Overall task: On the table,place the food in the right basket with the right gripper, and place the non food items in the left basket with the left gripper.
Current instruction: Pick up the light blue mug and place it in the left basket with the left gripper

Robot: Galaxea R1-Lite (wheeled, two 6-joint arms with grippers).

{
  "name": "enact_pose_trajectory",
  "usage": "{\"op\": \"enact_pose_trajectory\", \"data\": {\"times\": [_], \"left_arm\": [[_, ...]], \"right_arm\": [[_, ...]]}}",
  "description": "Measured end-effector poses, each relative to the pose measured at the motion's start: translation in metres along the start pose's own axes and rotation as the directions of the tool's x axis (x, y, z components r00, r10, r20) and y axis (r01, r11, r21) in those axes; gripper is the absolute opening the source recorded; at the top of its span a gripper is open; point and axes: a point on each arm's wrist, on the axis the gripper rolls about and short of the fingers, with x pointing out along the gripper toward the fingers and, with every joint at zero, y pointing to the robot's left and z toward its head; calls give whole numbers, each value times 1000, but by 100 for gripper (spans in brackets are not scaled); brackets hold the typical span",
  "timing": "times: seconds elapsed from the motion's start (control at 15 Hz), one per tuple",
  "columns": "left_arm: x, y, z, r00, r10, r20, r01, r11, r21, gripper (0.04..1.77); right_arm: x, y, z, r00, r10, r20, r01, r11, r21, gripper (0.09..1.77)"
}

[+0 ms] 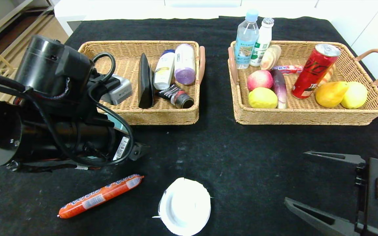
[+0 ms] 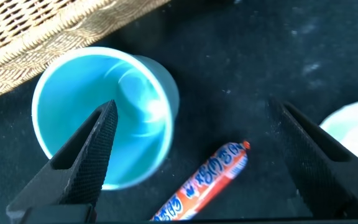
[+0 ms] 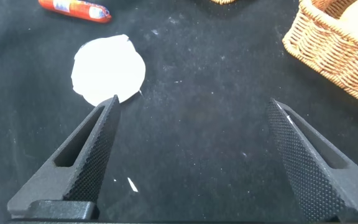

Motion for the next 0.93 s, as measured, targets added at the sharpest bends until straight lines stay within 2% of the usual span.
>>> {"op": "enact_pose_trajectory", "data": {"times": [0.4, 0.6, 0.73, 0.93], "left_arm": [[12, -1, 0, 1000, 7, -23, -7, 1000, 0, 172], [18, 0, 3, 1000, 16, -1, -16, 1000, -14, 172], [22, 0, 1, 1000, 16, -10, -16, 1000, -11, 172], [24, -1, 0, 1000, 17, -19, -17, 1000, -9, 125]], "right_arm": [[2, 0, -2, 1000, 2, -9, -2, 1000, 3, 170], [3, 0, -3, 1000, 4, -15, -4, 1000, 3, 170], [3, 0, -4, 1000, 4, -17, -4, 1000, -2, 170], [3, 0, -5, 1000, 5, -21, -5, 1000, -2, 170]]}}
